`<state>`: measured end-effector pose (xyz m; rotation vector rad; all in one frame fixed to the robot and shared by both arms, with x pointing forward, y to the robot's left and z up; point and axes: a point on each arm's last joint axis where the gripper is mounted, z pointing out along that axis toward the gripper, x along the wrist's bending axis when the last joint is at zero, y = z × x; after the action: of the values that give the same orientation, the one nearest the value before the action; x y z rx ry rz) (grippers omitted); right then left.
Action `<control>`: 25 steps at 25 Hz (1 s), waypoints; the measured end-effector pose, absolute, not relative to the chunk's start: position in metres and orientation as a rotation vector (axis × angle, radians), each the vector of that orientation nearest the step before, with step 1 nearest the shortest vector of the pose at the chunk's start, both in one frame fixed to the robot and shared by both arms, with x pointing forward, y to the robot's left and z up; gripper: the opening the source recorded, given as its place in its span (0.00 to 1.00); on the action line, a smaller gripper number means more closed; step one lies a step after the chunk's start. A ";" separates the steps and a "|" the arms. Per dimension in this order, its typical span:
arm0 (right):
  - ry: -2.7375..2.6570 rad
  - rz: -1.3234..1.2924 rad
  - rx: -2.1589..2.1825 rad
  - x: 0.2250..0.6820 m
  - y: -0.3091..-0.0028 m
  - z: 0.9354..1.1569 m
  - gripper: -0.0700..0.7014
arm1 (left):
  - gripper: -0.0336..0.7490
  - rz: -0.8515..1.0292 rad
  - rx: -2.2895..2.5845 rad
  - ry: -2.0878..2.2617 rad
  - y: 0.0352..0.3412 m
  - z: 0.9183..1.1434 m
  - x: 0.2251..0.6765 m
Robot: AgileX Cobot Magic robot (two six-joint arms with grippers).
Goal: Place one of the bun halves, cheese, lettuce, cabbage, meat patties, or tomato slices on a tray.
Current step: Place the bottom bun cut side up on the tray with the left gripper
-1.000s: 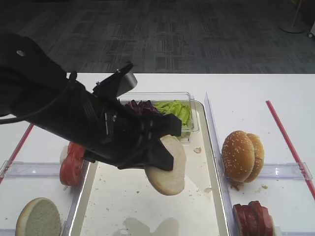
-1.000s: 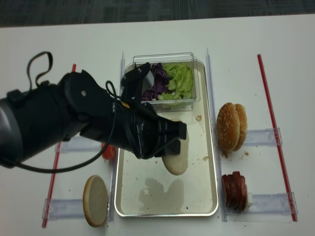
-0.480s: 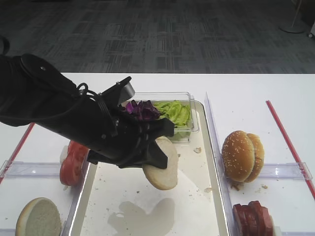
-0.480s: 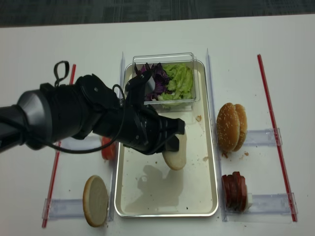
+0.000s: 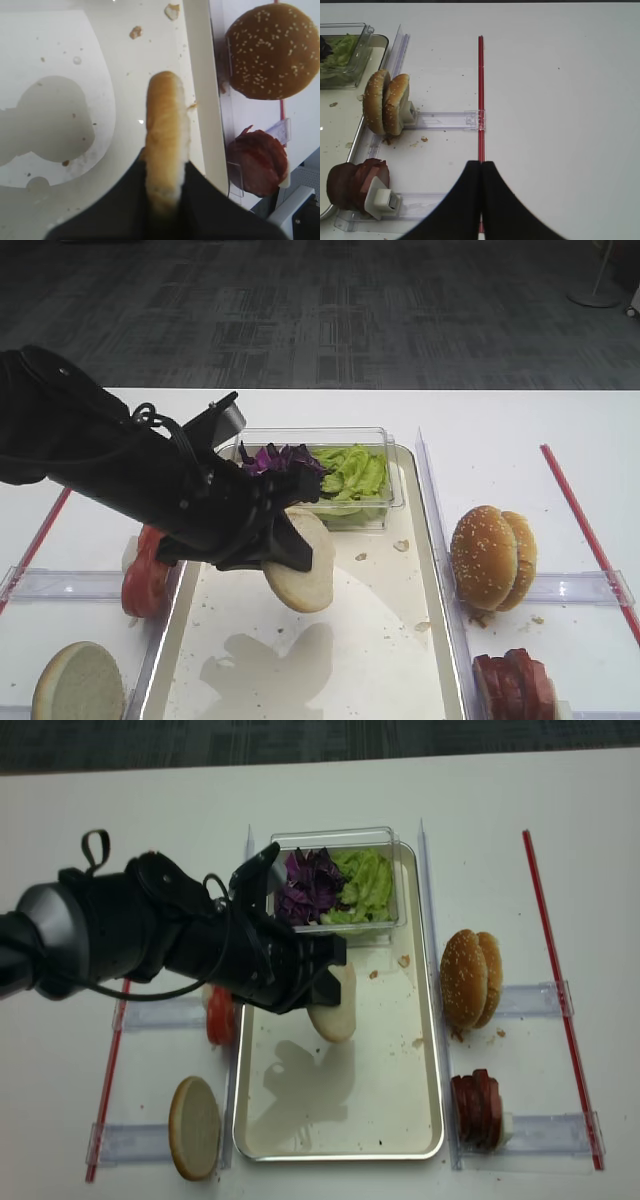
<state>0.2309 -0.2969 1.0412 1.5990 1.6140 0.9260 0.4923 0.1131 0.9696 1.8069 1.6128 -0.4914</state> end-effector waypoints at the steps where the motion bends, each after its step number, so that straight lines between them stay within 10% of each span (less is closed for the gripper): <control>1: 1.614 0.926 1.599 0.231 -0.297 1.041 0.56 | 0.10 -0.504 1.815 1.618 0.113 0.966 0.493; 25: 1.614 0.926 1.599 0.231 -0.297 1.041 0.56 | 0.10 -0.606 1.865 1.679 0.108 0.923 0.498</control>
<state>0.2309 -0.2969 1.0412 1.5990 1.6140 0.9260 0.4985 0.1082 0.9235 1.8646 1.6789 -0.6065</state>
